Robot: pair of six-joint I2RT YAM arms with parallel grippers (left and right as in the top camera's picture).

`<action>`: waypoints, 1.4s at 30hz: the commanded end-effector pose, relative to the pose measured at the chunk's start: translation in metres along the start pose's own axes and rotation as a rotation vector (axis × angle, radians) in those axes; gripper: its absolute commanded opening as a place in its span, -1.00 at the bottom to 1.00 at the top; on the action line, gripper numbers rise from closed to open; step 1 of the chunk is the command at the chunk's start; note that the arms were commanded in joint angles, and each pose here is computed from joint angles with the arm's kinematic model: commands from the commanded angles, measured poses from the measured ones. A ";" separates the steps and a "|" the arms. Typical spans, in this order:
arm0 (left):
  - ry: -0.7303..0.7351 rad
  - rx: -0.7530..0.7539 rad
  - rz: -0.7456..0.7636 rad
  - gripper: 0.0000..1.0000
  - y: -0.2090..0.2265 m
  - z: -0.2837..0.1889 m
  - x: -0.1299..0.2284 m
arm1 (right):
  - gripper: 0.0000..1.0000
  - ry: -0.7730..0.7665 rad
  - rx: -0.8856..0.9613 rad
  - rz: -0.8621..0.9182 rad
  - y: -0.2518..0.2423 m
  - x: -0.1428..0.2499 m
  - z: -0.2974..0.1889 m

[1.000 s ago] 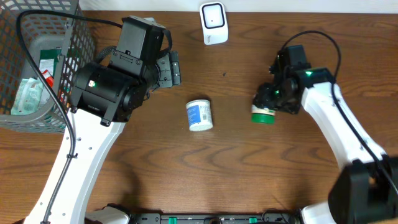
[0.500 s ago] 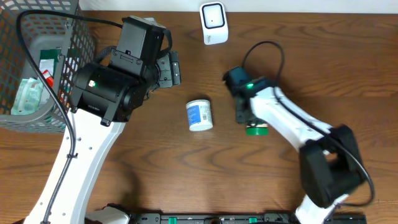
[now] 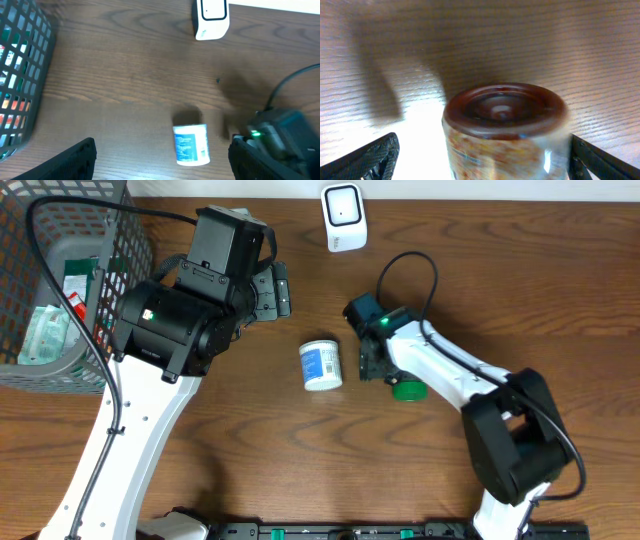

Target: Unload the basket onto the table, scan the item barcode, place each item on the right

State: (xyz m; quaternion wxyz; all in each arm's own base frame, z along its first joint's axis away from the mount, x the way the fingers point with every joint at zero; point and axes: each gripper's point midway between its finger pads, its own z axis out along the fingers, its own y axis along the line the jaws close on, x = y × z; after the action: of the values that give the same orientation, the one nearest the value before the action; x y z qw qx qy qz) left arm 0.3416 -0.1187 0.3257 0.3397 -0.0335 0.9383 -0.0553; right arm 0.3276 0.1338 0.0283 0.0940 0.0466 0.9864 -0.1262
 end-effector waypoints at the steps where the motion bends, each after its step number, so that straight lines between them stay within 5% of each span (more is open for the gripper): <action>1: -0.002 -0.009 0.005 0.70 0.003 0.001 -0.001 | 0.99 -0.026 -0.161 0.056 0.000 -0.018 -0.037; 10: -0.002 -0.009 0.005 0.70 0.003 0.001 -0.001 | 0.91 0.059 -0.299 0.099 -0.038 -0.019 -0.054; 17: -0.002 -0.009 0.005 0.70 0.003 0.001 -0.001 | -0.95 0.187 -0.316 0.188 -0.096 -0.011 -0.037; 24: -0.002 -0.009 0.005 0.70 0.003 0.001 -0.001 | -0.98 0.240 -0.385 0.213 -0.104 0.000 -0.023; 42: -0.003 -0.009 0.005 0.70 0.003 0.001 -0.001 | -0.98 0.234 -0.598 0.057 -0.020 0.028 -0.016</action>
State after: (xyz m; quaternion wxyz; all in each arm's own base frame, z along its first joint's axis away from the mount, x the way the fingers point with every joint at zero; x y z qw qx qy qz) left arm 0.3417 -0.1188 0.3258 0.3398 -0.0334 0.9383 -0.0556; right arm 0.2965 0.1078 0.0390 -0.0111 0.0806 0.9834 0.1622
